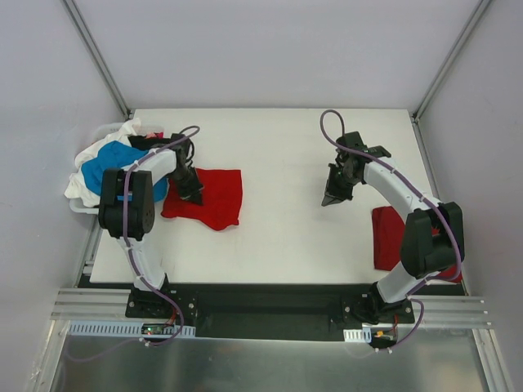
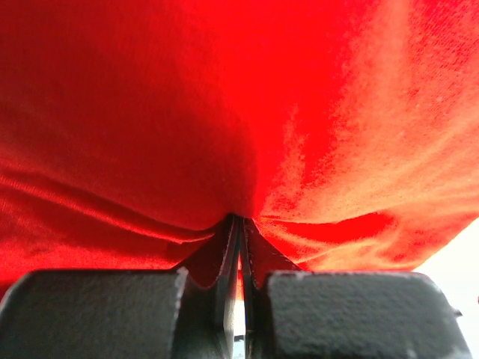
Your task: Fold and stack the t-shirts
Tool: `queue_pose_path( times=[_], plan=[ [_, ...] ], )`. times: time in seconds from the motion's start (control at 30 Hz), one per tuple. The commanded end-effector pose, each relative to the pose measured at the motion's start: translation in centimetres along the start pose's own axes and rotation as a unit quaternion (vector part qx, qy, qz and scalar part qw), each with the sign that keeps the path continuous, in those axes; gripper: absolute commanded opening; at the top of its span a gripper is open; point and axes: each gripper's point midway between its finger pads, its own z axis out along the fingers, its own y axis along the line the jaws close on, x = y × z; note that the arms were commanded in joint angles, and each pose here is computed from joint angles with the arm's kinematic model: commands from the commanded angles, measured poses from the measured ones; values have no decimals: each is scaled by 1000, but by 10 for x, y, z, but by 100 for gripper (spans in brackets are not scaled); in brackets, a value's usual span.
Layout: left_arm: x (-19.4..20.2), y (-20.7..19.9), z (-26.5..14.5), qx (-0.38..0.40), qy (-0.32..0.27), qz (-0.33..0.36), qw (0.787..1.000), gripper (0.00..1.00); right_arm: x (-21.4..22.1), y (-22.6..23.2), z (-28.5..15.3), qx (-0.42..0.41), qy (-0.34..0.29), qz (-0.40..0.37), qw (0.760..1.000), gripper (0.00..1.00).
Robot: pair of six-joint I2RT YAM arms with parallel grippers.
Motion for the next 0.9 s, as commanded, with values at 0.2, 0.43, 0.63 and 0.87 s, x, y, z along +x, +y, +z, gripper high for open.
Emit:
queue_pose_path(
  times=[0.2,0.43,0.63,0.87],
  plan=[
    [-45,-97,-166,107,-212,75,968,0,-50,12,-77,45,-97,-41,993,1],
    [11,-119,-152,196,-150,105,964,1,-11,-112,-123,324,-103,21,940,1],
    [23,-111,-145,192,-140,103,966,1,34,-172,-143,468,-94,79,875,0],
    [28,-111,-144,193,-136,107,966,2,61,-206,-161,591,-59,91,799,1]
  ],
)
